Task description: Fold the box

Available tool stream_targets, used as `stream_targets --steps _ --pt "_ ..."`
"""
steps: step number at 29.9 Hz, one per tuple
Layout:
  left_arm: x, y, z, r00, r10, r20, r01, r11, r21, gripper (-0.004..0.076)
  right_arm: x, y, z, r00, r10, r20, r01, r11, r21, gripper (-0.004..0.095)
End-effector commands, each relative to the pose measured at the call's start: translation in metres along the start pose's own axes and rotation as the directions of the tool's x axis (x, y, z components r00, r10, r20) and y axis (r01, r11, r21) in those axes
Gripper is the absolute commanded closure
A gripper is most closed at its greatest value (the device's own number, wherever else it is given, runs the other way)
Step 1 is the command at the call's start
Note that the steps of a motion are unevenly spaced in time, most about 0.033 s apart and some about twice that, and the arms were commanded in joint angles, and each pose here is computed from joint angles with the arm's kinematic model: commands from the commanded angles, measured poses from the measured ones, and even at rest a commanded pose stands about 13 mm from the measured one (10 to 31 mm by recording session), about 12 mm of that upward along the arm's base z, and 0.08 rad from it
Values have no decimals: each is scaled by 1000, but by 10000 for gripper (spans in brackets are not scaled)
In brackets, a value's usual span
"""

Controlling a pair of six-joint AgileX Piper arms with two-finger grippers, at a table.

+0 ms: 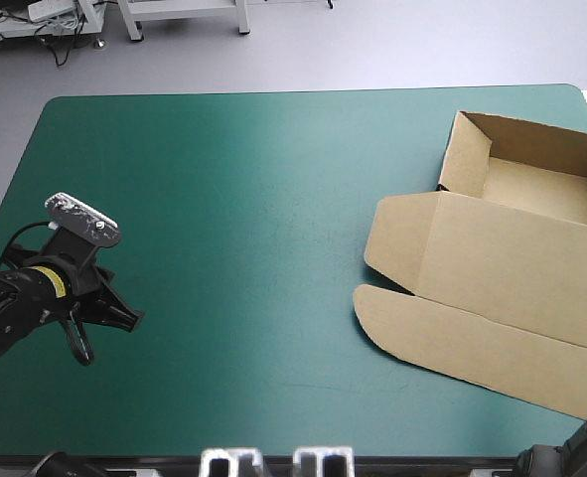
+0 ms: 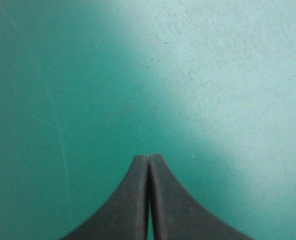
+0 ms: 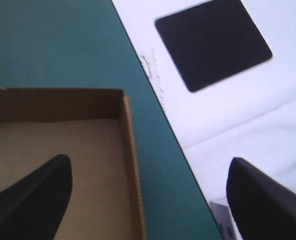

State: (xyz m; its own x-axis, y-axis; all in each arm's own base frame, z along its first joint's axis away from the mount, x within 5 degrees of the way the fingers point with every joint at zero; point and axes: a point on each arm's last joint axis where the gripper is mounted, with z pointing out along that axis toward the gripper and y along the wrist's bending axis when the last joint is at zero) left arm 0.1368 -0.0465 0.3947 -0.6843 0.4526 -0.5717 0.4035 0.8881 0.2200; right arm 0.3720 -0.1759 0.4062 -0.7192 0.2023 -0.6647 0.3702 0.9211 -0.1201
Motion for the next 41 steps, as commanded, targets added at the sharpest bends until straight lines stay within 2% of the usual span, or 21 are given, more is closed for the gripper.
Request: stream_targets --steps 1,3,5,9,11,12,14,20,22,27,30,32,35,39,41 --pt "0 2 -9 1000 -12 13 12 1000 -5 733 -16 7 -69 982 -6 190 33 990 -139 190" --pt "0 2 -9 1000 -12 13 12 1000 -5 733 -16 17 -83 976 -19 217 74 966 -247 256" --pt "-1 2 -9 1000 -12 21 12 1000 -5 733 -16 28 -94 969 -27 244 115 928 -355 336" --pt "-3 2 -9 999 -9 41 10 1000 -6 733 -12 46 -123 958 -21 286 183 812 -554 591" --pt "-3 2 -9 999 -9 50 10 1000 -6 733 -12 50 -138 948 1 319 198 782 -591 713" --pt "-4 2 -9 998 -9 54 10 1000 -6 733 -10 53 -148 941 1 339 214 774 -595 807" --pt "-4 2 -9 998 -10 61 10 1000 -6 733 -7 58 -166 920 -37 390 275 770 -576 931" --pt "-8 0 -9 995 -19 101 17 1000 16 733 9 79 -220 853 -132 505 420 747 -515 923" --pt "-9 -1 -9 994 -24 108 21 999 29 733 18 90 -233 835 -167 525 463 729 -504 923" --pt "-11 -2 -10 991 -31 128 26 999 44 733 51 117 -241 816 -289 501 547 667 -507 923" --pt "-10 -3 -8 992 -31 126 25 999 45 733 76 124 -235 799 -396 452 591 655 -472 923" --pt "-10 -3 -7 992 -31 122 26 998 49 733 95 125 -229 797 -443 409 600 654 -461 923" --pt "-7 -6 -2 994 -27 104 21 998 59 733 122 124 -212 827 -445 343 562 670 -485 922" --pt "2 -11 13 998 -23 54 19 997 81 733 158 119 -198 839 -411 356 541 697 -470 923" --pt "6 -14 22 999 -23 28 20 995 96 733 178 114 -194 836 -422 351 547 695 -466 923"
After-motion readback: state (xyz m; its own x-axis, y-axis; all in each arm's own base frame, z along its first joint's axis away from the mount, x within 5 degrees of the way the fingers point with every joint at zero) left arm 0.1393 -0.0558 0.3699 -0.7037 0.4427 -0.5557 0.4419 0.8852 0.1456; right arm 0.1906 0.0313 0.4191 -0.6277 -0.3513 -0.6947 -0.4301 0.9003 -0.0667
